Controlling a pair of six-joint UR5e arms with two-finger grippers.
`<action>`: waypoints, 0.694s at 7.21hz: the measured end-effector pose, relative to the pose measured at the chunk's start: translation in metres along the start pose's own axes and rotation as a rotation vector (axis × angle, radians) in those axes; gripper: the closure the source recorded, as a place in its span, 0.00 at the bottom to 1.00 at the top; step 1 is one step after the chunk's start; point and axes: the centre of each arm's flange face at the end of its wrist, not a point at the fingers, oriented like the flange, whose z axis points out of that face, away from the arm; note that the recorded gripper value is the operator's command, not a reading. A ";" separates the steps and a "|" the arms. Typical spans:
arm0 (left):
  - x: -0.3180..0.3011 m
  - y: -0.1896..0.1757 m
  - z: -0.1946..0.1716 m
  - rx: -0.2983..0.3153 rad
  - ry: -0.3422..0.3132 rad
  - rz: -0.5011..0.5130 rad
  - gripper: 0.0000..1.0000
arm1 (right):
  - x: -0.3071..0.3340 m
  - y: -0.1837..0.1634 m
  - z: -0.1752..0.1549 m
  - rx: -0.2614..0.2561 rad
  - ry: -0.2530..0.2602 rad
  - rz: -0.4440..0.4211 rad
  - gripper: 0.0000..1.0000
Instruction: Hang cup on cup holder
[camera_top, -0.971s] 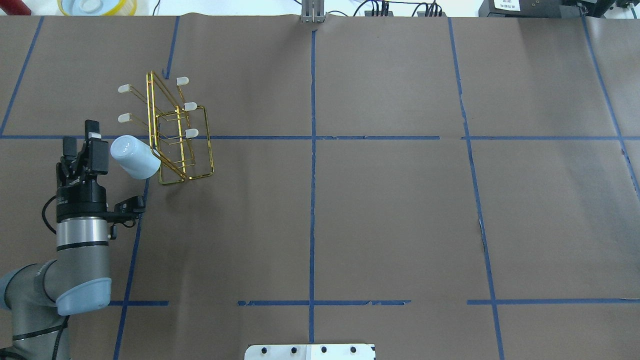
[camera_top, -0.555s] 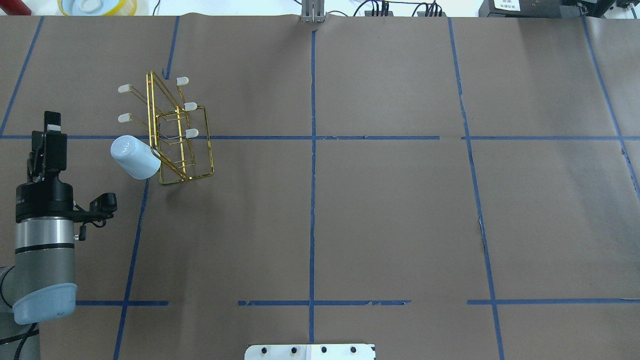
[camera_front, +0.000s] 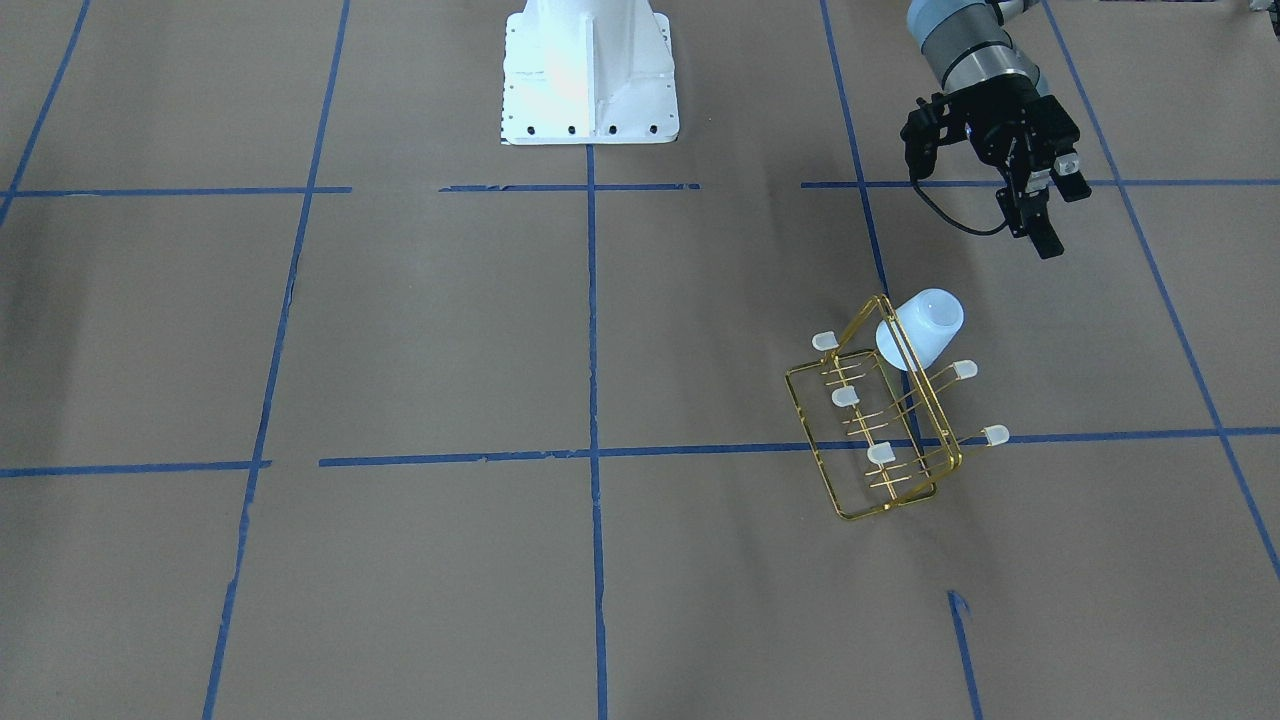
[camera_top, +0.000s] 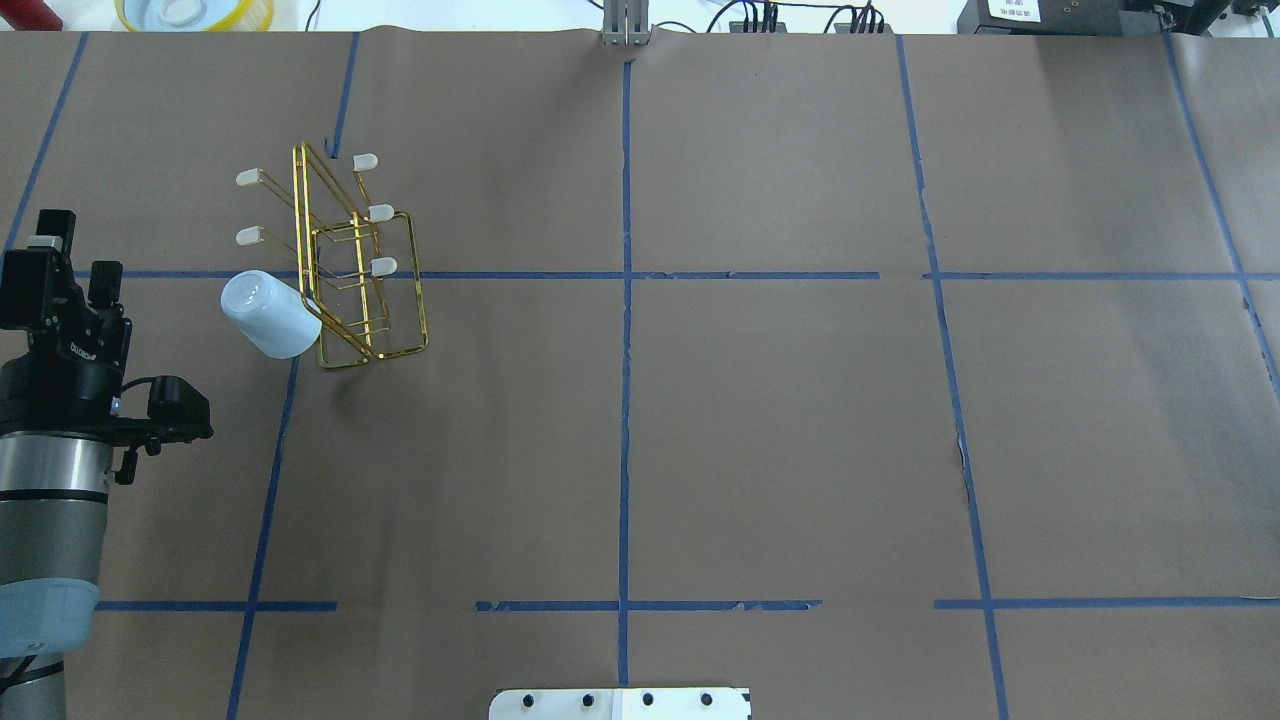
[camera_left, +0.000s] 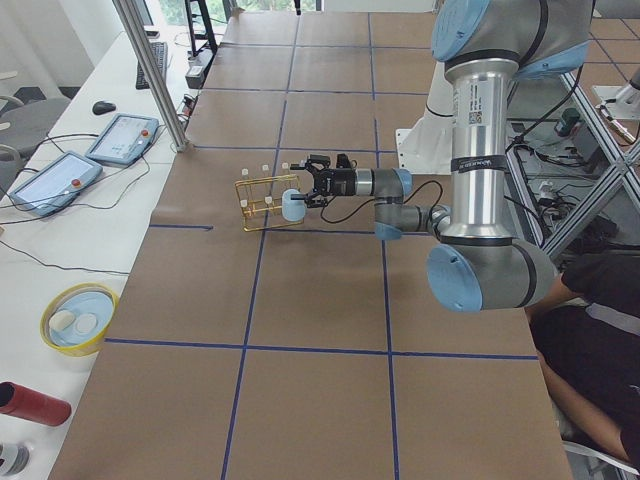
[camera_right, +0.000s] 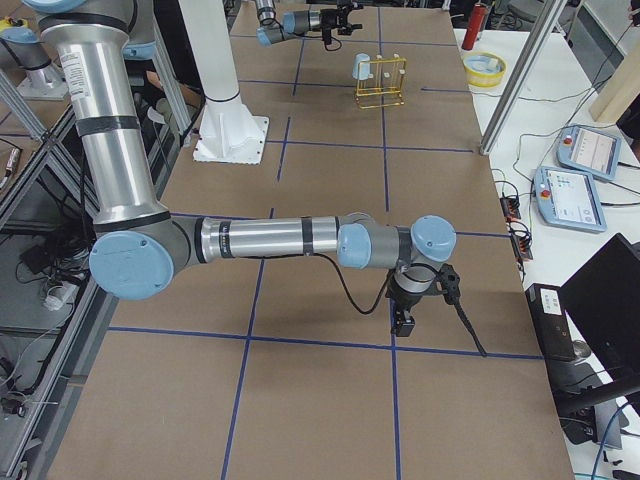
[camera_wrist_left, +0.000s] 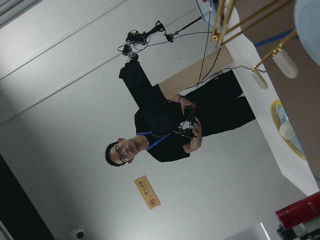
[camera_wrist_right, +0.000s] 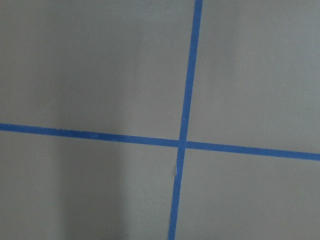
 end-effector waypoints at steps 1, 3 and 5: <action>-0.001 0.001 -0.001 0.053 0.043 -0.198 0.00 | 0.000 0.000 0.000 0.000 0.000 0.000 0.00; 0.000 -0.001 -0.001 0.128 0.159 -0.607 0.00 | 0.000 0.000 0.000 0.000 0.000 0.000 0.00; 0.005 -0.010 -0.002 0.158 0.315 -0.984 0.00 | 0.000 0.000 0.000 0.000 0.000 0.000 0.00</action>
